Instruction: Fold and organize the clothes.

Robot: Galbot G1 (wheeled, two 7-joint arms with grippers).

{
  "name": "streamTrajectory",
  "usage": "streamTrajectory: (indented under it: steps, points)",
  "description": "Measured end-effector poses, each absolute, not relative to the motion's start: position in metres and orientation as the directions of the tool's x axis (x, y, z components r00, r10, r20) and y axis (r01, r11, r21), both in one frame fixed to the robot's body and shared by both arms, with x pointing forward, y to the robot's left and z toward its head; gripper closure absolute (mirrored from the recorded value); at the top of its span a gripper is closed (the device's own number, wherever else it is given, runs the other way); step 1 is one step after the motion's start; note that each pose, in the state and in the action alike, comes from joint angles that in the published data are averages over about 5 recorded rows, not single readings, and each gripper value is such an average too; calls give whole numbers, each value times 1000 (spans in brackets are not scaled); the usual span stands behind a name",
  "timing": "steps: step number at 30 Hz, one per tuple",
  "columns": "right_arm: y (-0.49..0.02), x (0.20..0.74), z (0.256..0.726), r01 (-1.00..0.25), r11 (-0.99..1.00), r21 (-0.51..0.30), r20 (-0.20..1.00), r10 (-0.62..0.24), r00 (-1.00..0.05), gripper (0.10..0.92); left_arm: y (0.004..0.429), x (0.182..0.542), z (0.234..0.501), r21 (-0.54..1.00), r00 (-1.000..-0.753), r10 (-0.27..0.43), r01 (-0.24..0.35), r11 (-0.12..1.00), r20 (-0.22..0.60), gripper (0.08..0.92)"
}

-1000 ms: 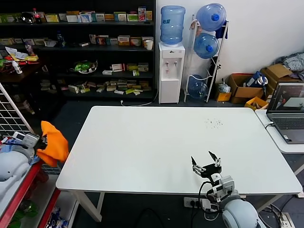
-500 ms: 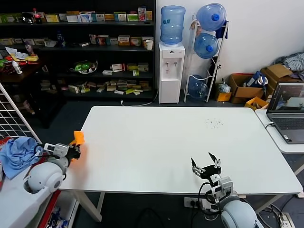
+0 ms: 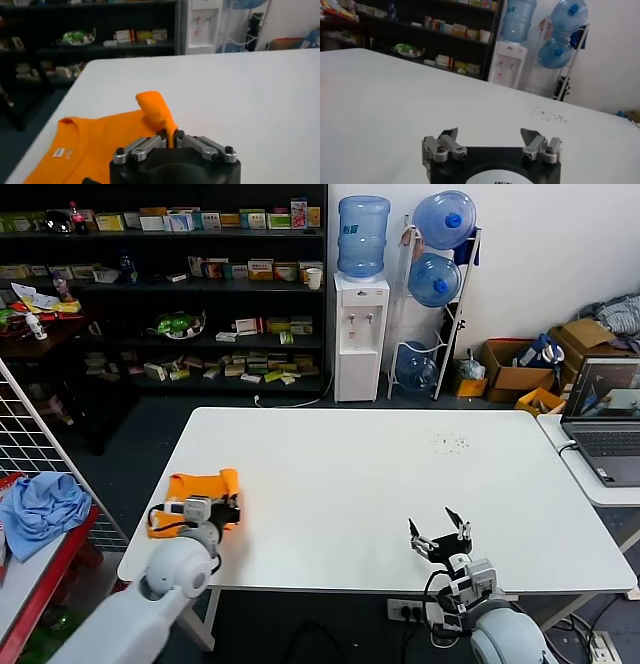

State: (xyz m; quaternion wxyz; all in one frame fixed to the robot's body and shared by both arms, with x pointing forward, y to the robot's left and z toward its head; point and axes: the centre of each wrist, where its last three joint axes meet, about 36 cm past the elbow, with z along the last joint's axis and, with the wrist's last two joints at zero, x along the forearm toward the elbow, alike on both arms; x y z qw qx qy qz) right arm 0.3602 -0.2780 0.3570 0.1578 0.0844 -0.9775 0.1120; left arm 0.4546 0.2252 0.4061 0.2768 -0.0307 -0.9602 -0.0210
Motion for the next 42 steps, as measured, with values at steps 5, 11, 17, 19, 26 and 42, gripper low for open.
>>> streamTrajectory:
  steps: [5,11,17,19,26,42]
  points:
    - [-287,358,357,-195,961,-195,326,-124,-937,200,171,459,389,-69,-846,95,69,995,524,846]
    - [-302,355,359,-183,961,-206,323,-109,-940,200,101,463,375,-170,-851,152,75,983,503,846]
    - [-313,355,361,-162,963,-214,328,-86,-941,200,49,466,369,-261,-867,195,79,962,459,840]
    - [-314,355,360,-157,964,-214,330,-81,-941,200,36,467,368,-295,-874,212,83,952,438,809]
    - [-316,358,360,-147,966,-212,333,-70,-940,200,1,455,368,-417,-892,291,132,899,345,616]
    - [-330,361,353,-109,971,-213,309,-39,-950,200,103,413,335,-260,-948,288,245,934,139,193]
